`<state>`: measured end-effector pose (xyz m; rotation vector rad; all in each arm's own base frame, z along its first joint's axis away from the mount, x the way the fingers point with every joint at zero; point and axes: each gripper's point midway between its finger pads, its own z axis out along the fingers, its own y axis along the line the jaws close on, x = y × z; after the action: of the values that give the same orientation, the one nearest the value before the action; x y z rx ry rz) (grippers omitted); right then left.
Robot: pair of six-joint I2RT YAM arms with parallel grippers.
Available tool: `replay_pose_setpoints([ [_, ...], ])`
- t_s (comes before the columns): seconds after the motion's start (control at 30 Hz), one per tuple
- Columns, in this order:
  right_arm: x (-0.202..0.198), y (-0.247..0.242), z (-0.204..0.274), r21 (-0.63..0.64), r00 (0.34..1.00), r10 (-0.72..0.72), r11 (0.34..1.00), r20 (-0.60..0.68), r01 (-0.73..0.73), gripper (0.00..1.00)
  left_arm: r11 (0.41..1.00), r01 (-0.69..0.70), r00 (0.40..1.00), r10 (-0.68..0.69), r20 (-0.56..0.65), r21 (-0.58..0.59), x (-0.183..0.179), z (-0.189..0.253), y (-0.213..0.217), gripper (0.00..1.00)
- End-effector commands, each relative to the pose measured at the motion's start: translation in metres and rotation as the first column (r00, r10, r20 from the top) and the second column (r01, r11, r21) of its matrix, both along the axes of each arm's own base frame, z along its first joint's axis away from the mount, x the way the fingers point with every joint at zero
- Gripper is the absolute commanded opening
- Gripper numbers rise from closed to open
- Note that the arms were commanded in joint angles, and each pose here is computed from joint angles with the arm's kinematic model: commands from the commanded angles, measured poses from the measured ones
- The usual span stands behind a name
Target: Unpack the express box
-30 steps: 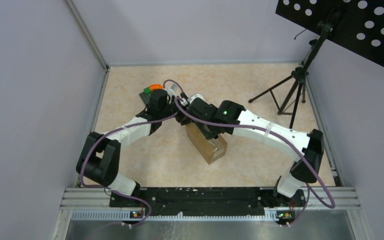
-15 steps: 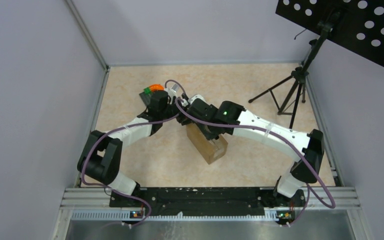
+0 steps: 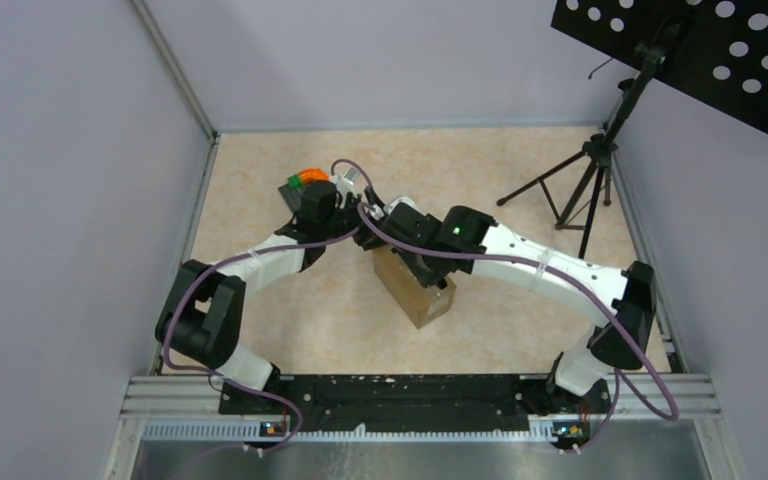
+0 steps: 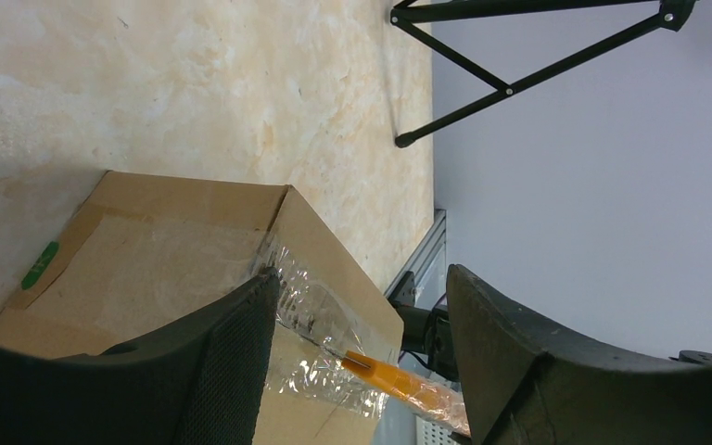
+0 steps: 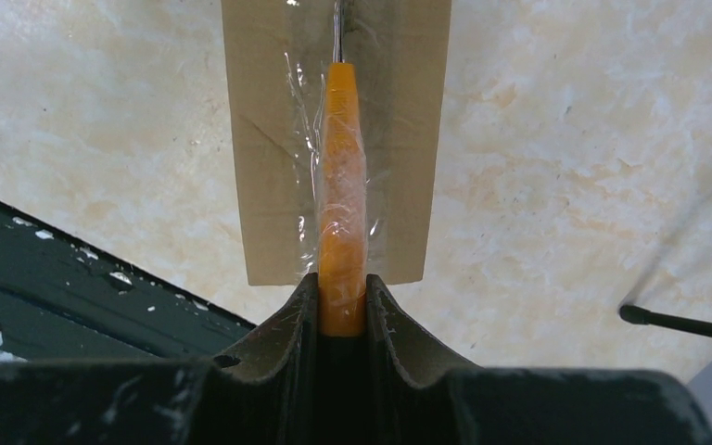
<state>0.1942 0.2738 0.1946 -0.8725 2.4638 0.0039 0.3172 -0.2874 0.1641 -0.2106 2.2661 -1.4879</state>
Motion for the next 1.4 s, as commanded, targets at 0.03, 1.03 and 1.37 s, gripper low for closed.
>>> replay_pose_setpoints([
  [0.03,-0.027,-0.023,0.004,-0.034,0.997,0.016,0.999,-0.074,-0.018,0.00,0.985,-0.025,0.990,0.047,-0.130,0.171,-0.008,-0.066,0.018,0.72],
  [1.03,-0.045,-0.046,0.010,-0.028,0.993,-0.012,1.000,-0.116,0.009,0.00,0.977,-0.046,0.988,0.074,-0.133,0.206,0.002,-0.077,0.026,0.72],
  [1.37,-0.052,-0.053,0.005,-0.041,0.990,-0.019,0.999,-0.138,0.013,0.00,0.975,-0.056,0.988,0.084,-0.126,0.214,0.009,-0.077,0.029,0.72],
])
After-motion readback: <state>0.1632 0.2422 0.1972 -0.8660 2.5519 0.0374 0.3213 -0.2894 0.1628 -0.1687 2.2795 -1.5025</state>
